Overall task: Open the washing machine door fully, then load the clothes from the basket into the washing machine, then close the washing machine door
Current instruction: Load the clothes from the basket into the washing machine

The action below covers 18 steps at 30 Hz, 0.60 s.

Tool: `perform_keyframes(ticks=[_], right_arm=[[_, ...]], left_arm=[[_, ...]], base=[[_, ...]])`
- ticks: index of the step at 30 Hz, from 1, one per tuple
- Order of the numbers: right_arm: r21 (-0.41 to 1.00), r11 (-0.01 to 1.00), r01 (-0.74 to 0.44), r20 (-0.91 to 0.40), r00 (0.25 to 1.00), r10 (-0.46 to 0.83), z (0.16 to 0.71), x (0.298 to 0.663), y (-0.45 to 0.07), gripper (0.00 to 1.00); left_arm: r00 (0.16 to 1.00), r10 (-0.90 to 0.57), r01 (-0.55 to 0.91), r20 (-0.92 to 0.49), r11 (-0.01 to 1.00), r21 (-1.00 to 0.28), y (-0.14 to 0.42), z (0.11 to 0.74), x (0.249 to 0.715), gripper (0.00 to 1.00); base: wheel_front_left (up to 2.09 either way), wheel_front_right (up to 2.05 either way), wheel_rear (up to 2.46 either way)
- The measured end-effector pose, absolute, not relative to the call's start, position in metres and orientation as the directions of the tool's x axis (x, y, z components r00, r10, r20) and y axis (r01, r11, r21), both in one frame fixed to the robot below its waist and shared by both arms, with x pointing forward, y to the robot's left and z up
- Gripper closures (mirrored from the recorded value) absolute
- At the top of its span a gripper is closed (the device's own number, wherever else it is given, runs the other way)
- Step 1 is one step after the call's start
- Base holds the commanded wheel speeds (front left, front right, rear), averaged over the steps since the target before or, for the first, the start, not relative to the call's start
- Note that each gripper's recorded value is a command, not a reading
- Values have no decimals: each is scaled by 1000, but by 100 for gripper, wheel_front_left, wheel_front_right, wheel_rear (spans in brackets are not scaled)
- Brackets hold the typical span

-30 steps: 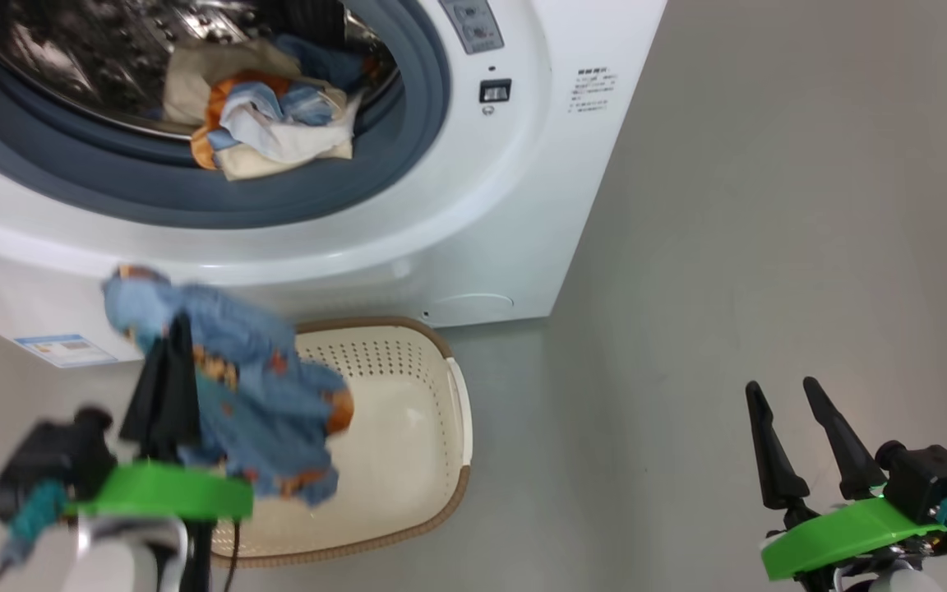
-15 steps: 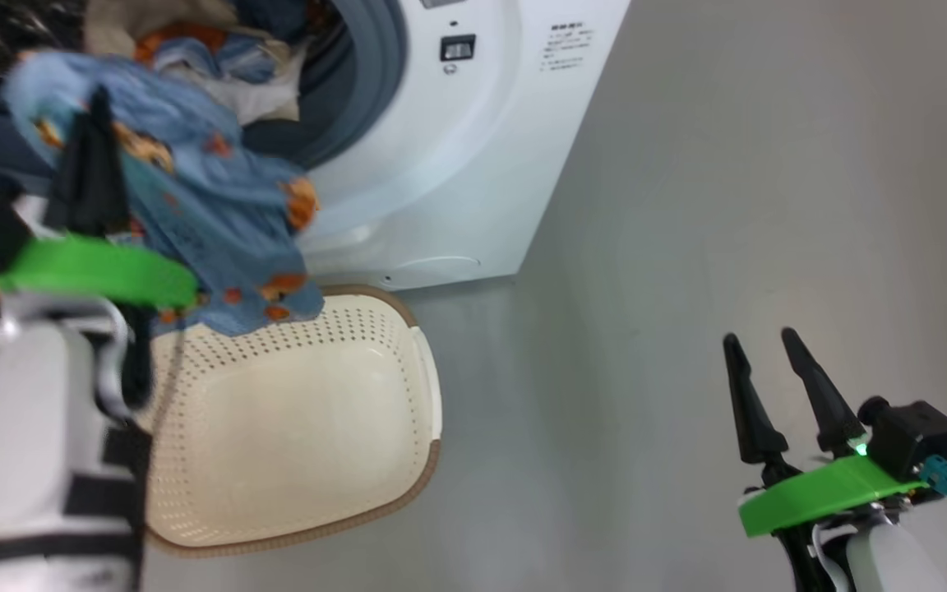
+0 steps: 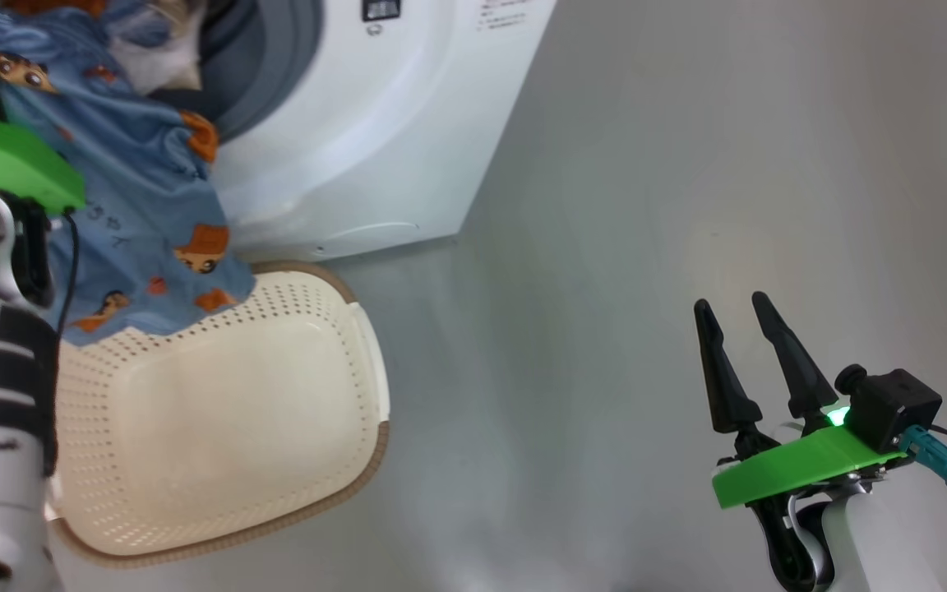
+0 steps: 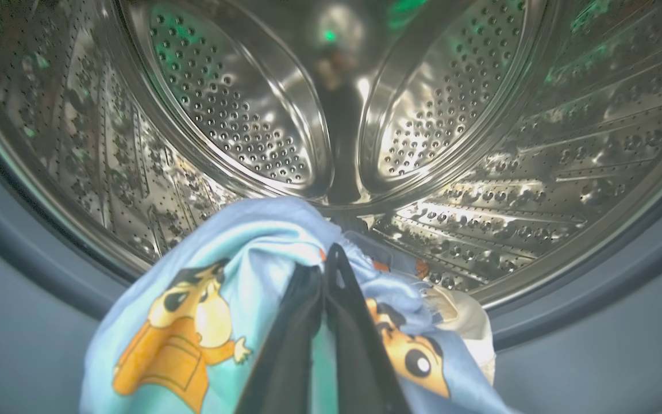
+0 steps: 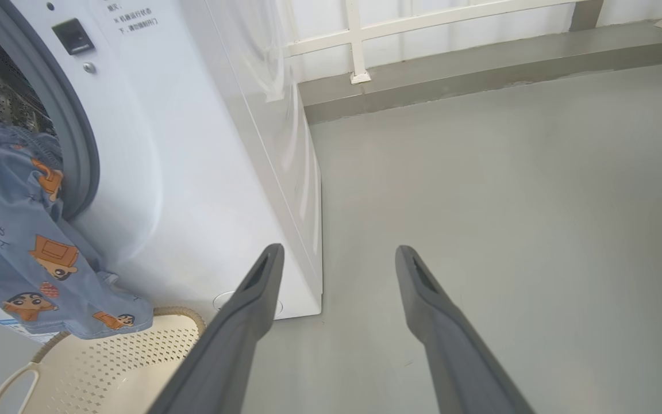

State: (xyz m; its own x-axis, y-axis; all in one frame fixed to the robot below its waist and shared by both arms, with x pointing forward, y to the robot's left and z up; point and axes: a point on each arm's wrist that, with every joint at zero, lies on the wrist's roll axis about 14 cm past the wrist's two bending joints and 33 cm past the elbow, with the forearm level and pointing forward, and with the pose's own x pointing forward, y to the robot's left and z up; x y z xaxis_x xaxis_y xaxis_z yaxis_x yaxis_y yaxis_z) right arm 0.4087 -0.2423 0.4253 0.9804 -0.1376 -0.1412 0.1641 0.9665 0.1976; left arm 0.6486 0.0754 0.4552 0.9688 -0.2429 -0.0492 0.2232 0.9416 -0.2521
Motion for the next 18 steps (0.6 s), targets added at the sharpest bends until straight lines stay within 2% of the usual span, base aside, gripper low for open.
perform_keyframes(ticks=[7, 11, 15, 18], right_arm=[[194, 963, 188, -159, 974, -159, 420, 406, -249, 0], [208, 958, 199, -169, 972, -165, 418, 403, -250, 0], [214, 954, 211, -172, 969, -176, 417, 403, -253, 0], [212, 954, 214, -171, 969, -179, 417, 405, -255, 0]], left_arm=[[952, -262, 225, -158, 949, -222, 61, 425, 663, 100], [943, -286, 253, -173, 948, -191, 51, 424, 673, 100], [942, -300, 276, -150, 948, -160, 43, 431, 683, 100], [950, -307, 296, -61, 944, -146, 39, 457, 697, 100]], base=[[0, 0, 0], [0, 0, 0], [0, 0, 0], [0, 0, 0]])
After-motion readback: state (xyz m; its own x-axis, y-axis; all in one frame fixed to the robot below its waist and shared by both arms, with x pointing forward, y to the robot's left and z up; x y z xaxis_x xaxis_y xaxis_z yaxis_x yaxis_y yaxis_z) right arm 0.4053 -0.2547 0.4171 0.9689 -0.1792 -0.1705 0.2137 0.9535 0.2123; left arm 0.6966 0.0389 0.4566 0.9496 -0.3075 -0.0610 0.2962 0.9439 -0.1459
